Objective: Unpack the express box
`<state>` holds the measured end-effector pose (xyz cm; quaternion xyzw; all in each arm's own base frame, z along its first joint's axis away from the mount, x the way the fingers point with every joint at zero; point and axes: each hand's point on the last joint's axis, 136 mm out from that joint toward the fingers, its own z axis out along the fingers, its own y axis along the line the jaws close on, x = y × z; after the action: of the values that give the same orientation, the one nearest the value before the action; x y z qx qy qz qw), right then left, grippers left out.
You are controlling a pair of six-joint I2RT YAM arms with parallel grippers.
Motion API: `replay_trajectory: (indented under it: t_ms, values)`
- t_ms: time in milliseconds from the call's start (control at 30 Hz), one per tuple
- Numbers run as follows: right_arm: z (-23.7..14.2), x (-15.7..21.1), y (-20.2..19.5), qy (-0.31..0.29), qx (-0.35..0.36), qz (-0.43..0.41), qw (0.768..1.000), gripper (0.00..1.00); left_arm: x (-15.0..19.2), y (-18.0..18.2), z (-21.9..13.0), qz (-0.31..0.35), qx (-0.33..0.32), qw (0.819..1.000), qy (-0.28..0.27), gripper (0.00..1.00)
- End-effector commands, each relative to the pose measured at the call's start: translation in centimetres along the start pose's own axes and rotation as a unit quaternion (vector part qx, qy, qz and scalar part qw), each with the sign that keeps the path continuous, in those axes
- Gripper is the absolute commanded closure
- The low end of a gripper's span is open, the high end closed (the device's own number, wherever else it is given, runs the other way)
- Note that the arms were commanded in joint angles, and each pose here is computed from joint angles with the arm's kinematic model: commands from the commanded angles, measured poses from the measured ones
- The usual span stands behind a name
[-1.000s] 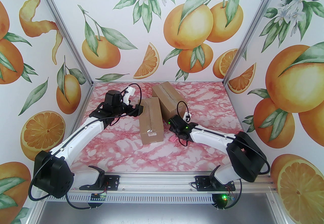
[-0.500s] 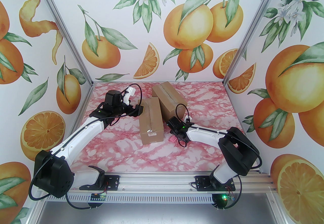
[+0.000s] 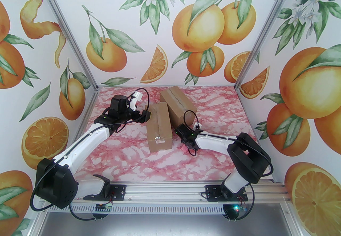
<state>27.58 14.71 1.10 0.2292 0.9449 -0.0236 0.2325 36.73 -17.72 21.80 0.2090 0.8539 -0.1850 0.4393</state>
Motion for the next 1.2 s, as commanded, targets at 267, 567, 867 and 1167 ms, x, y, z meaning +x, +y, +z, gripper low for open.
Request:
replay_trajectory:
  t_ms: [267,567,867,1167]
  values:
    - [0.8,1.0,-1.1,0.001,-0.022,-0.017,1.000,0.59,-2.8,-0.9,-1.4,0.005,0.008,0.999,-0.035,0.03]
    - [-0.7,0.2,-1.7,-0.020,-0.041,-0.027,0.999,0.63,-4.7,-2.1,-2.1,0.002,0.021,0.998,-0.057,0.03]
    - [-6.1,-3.6,-4.6,-0.116,-0.051,-0.051,0.991,0.64,-7.9,-4.5,-3.1,-0.008,0.060,0.994,-0.090,0.03]
    - [-14.9,-9.2,-5.1,-0.258,-0.124,-0.099,0.953,0.64,-11.2,-8.4,-2.7,-0.005,0.138,0.984,-0.111,0.04]
